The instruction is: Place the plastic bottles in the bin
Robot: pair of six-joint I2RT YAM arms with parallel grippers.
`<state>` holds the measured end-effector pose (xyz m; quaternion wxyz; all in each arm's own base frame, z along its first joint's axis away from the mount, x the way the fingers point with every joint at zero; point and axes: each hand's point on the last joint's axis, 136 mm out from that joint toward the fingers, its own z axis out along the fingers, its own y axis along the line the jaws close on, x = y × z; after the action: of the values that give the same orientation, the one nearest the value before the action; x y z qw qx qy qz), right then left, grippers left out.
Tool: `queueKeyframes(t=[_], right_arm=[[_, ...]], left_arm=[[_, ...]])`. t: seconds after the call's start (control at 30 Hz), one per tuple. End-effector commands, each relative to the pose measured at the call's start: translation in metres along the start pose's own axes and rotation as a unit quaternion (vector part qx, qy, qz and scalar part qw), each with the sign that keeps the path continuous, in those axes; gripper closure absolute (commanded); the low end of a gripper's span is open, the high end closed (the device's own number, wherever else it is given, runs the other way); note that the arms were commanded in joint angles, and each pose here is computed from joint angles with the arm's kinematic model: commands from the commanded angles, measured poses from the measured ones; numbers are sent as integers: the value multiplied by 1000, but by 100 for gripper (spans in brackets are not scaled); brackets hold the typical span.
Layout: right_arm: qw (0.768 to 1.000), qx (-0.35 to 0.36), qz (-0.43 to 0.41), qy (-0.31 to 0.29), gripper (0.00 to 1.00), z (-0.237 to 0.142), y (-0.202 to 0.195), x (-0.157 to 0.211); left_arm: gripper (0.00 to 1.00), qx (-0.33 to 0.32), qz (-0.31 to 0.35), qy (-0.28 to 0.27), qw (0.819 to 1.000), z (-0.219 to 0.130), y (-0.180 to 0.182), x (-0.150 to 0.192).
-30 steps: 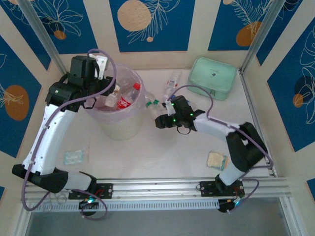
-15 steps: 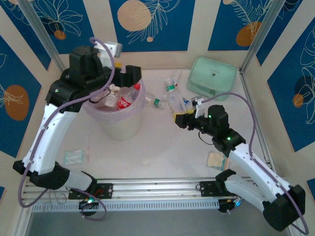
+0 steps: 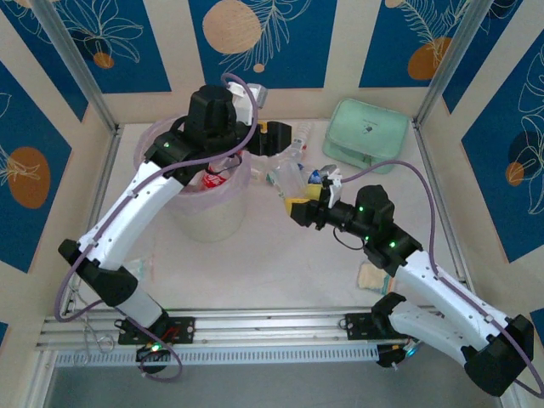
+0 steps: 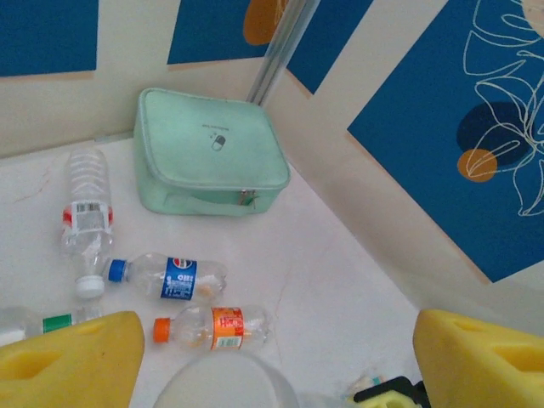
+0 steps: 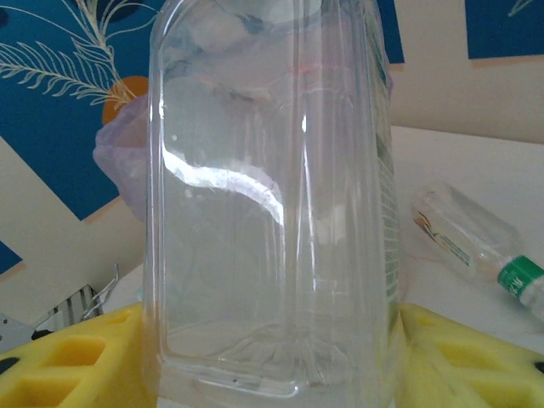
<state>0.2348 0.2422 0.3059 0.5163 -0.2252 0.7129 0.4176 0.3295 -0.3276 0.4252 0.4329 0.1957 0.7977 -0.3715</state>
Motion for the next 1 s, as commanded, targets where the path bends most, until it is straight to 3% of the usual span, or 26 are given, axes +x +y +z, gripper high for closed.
queueKeyframes(t=[0.0,0.4,0.53,0.63,0.7,0.73,0.97], right_arm=[[998,-26,-28,-51,70,-2,15,-30],[998,-29,-26,-50,69,11,14,-34],[999,-23,-19,-33,53,13,12,-33],[1000,-7,-7,-10,18,13,4,-28],[1000,4,-1,-7,4,12,-2,-27],[1000,11,5,-6,1,10,-5,-26],[997,67,45,6,1,-10,-37,-16]], left_arm=[[26,25,-7,-7,1000,6,-12,-1],[73,5,3,-20,1000,1,-8,-6],[83,-16,20,-57,998,-16,-5,-29],[87,-30,28,-87,995,-32,-2,-50],[90,-36,31,-103,993,-42,-1,-63],[91,-40,33,-113,992,-49,1,-69],[96,-68,32,-169,983,-85,19,-107]])
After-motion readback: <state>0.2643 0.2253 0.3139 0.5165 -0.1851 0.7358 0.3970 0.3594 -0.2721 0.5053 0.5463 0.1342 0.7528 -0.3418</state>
